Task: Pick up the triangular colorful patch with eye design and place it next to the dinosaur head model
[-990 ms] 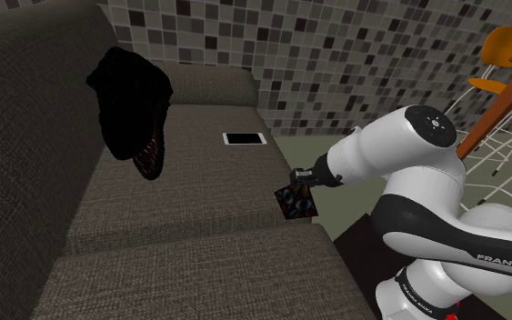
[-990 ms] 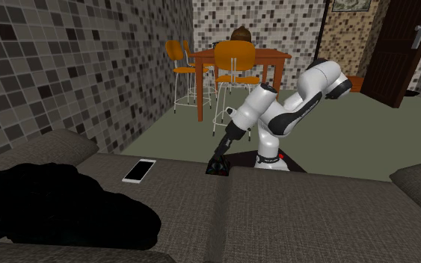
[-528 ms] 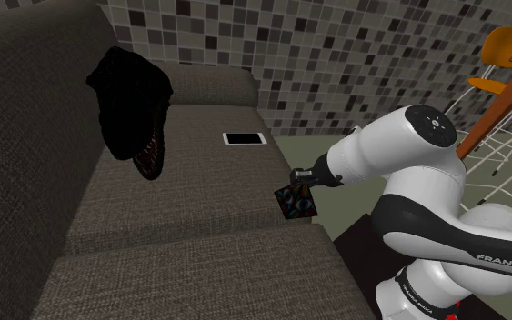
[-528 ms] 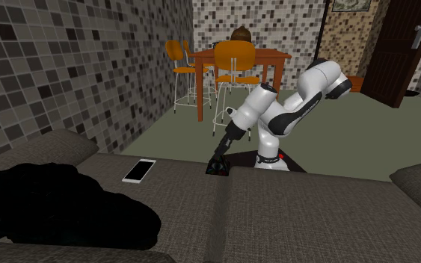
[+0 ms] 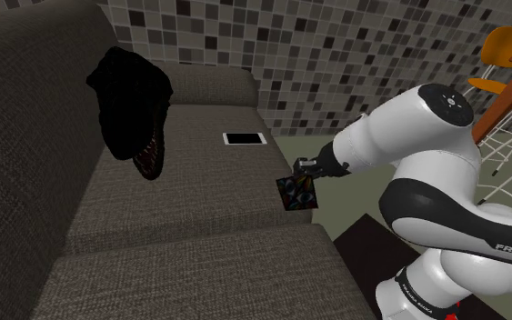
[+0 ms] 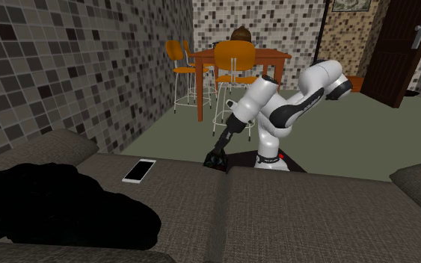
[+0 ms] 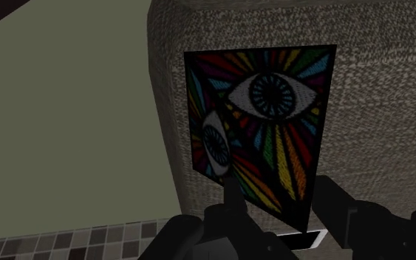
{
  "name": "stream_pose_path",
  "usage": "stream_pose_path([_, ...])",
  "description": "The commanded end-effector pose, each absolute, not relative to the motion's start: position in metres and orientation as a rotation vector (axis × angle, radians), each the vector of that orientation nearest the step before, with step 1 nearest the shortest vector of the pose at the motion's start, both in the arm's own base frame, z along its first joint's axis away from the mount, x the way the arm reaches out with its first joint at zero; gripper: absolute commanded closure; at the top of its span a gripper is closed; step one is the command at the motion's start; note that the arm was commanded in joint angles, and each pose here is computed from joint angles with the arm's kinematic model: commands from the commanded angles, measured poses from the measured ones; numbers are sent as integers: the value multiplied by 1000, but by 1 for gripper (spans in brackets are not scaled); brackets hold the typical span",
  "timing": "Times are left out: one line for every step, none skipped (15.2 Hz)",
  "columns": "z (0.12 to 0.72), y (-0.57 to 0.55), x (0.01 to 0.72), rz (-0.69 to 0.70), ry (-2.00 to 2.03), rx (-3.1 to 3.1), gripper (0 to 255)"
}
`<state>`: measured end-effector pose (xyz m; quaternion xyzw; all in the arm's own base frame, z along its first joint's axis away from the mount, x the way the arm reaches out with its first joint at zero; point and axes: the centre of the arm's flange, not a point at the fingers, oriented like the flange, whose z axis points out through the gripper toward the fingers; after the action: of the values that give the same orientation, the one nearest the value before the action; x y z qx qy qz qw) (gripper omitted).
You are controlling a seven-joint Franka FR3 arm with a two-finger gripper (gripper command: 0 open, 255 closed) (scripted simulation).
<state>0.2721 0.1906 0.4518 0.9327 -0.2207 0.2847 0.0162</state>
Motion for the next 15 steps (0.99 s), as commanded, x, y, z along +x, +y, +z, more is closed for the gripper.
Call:
stream_pose_path([463, 190, 273, 885, -686, 2900, 255])
stream_pose_path([468, 190, 273, 885, -686, 2900, 255])
stream_pose_path([473, 190, 273, 885, -686, 2900, 255])
stream_pose_path([479, 190, 273, 885, -686, 2900, 255])
stream_pose_path([484, 190, 273, 885, -686, 2900, 255])
stream_pose_path([489, 190, 273, 885, -686, 2900, 255])
stream_pose_path([494, 190, 273, 885, -686, 2900, 255])
stream_pose_path([500, 190, 273, 885, -686, 2900, 255])
stream_pose_path([505, 190, 273, 885, -686, 2900, 255])
stream_pose_path([510, 190, 273, 885, -686, 2900, 255])
stream_pose_path([516, 190, 273, 885, -686, 2900, 255])
stream_pose_path([521, 190, 273, 885, -686, 2900, 255])
stream_pose_path([526, 190, 273, 885, -686, 2900, 255])
stream_pose_path([531, 190, 273, 885, -686, 2900, 255])
stream_pose_path([537, 190, 273, 885, -686, 2900, 255])
